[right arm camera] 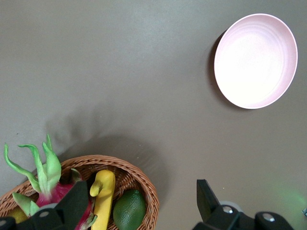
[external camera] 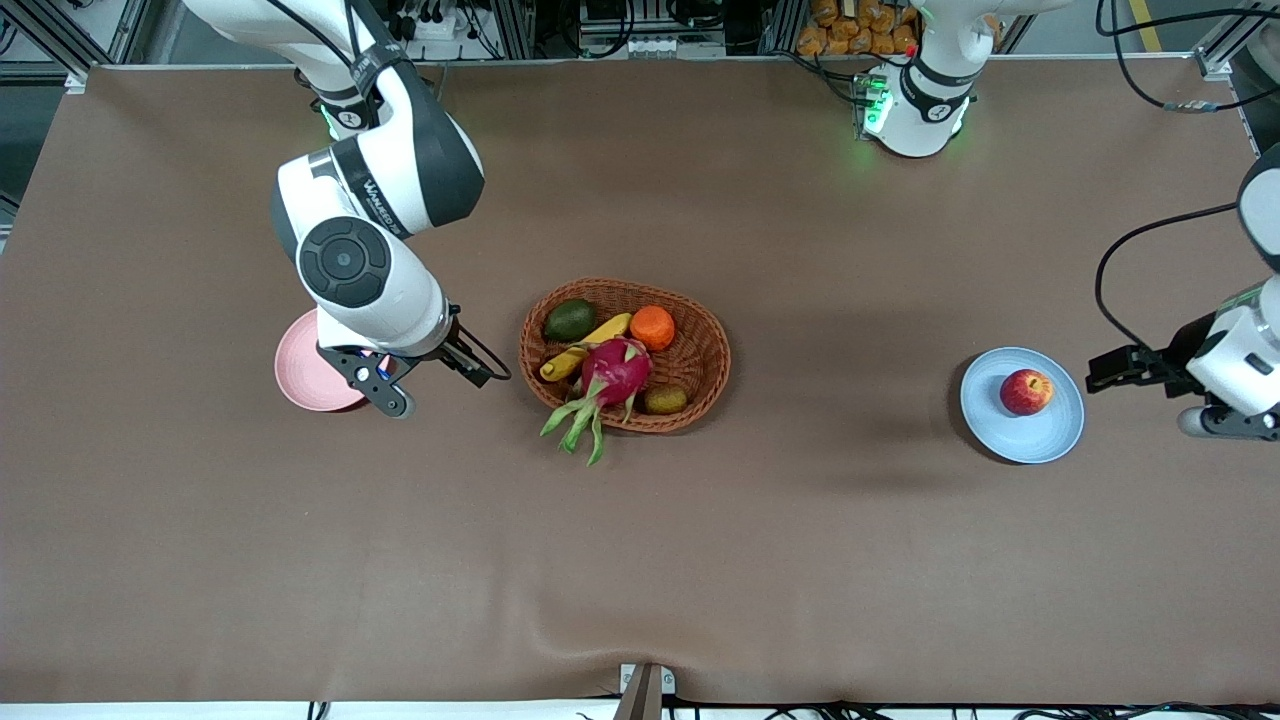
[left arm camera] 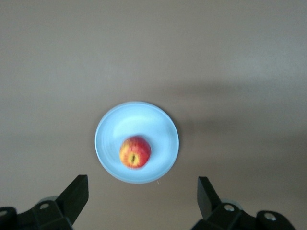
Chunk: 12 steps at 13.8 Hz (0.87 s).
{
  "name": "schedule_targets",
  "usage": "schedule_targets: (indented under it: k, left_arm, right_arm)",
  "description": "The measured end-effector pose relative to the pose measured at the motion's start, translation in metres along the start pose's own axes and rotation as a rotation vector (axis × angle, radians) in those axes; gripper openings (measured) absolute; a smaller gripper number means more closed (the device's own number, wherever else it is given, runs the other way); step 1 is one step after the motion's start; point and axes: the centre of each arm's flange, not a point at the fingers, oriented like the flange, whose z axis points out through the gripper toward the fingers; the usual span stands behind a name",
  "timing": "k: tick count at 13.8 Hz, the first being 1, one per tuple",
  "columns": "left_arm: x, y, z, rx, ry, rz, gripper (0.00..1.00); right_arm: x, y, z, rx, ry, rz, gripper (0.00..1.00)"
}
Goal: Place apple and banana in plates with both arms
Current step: 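Withdraw the left gripper while the right gripper reaches the basket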
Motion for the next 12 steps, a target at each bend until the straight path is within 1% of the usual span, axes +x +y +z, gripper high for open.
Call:
schedule_targets:
  k: [3,5,6,8,9,12]
  left_arm:
    - [-0.034,0.005,-0.044,-0.013,-0.055,-0.061,1.0]
    - [-0.06,0.001,-0.083,-0.021,-0.042,-0.077,1.0]
    - [-0.073,-0.002,-0.1,-0.024,-0.032,-0.082,1.0]
    - [-0.094,-0.004,-0.126,-0.03,-0.014,-0.084,1.0]
    - [-0.103,-0.004,-0.135,-0.032,-0.01,-0.083,1.0]
    - [-0.117,-0.003,-0.149,-0.036,0.001,-0.082,1.0]
  right_arm:
    - [0.0,-0.001,-0.001,0.008,0.004,-0.001,1.0]
    - [-0.003,-0.006,-0.004,0.037,0.018,-0.009,1.0]
    - [-0.008,-0.011,-0.006,0.062,0.029,-0.017,1.0]
    - [-0.019,-0.024,-0.005,0.108,0.051,-0.007,1.0]
    - [-0.027,-0.032,0.001,0.119,0.056,-0.003,1.0]
    - [-0.044,-0.053,0.037,0.093,0.052,0.011,1.0]
